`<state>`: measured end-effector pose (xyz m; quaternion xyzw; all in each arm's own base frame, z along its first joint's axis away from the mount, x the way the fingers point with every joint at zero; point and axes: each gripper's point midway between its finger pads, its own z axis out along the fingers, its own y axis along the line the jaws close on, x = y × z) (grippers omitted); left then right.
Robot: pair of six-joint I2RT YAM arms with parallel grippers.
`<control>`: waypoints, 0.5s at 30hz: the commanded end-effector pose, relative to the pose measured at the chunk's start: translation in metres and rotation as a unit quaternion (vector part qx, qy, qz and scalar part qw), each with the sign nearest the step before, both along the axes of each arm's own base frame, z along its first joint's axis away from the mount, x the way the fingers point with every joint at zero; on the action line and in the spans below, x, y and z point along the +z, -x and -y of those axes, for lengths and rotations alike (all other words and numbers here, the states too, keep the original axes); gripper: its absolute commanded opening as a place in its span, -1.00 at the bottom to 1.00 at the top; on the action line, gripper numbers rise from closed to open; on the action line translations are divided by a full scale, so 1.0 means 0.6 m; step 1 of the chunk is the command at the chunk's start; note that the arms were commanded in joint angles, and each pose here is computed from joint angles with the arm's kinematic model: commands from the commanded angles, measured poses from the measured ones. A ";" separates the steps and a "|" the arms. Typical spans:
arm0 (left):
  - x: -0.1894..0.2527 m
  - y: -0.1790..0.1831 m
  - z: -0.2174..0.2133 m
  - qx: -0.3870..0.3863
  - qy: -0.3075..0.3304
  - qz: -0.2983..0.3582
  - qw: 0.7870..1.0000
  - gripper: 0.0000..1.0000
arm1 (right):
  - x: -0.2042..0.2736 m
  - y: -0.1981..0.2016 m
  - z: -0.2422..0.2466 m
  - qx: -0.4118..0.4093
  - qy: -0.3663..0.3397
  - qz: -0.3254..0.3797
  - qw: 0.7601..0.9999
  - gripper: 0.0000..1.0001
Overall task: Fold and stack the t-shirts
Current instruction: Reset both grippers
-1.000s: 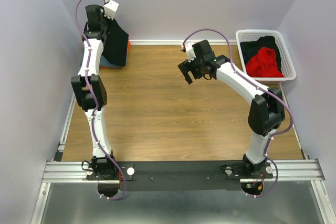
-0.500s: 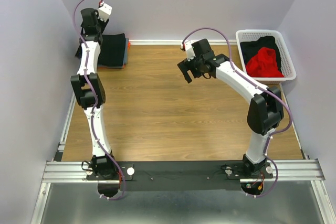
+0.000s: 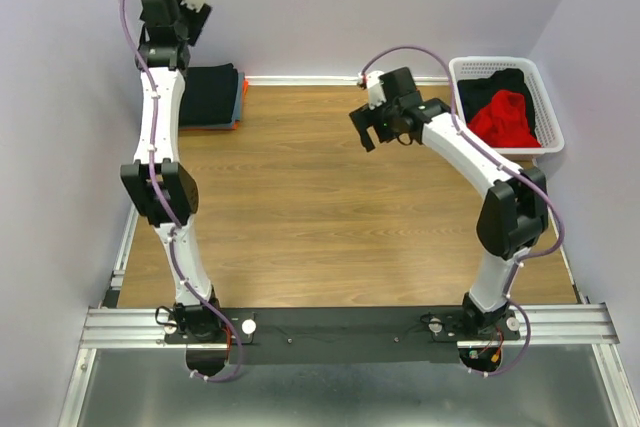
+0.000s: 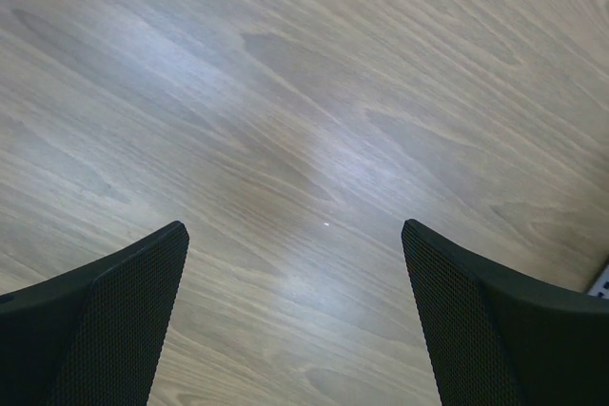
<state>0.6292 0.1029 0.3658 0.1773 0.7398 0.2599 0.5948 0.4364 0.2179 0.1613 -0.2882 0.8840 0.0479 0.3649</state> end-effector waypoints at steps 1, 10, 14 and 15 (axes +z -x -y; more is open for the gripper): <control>0.048 0.074 0.123 -0.062 0.055 -0.023 0.996 0.71 | 0.084 -0.011 0.059 -0.041 -0.046 0.029 0.998 1.00; -0.027 0.193 0.304 -0.207 0.260 -0.154 0.930 0.90 | 0.123 0.020 0.184 -0.103 -0.102 0.020 0.989 1.00; -0.074 0.261 0.342 -0.220 0.254 -0.176 0.925 0.90 | 0.092 0.061 0.213 -0.117 -0.112 -0.011 0.987 1.00; -0.128 0.275 0.348 -0.216 0.251 -0.204 0.921 0.90 | 0.066 0.078 0.215 -0.119 -0.110 -0.032 0.986 1.00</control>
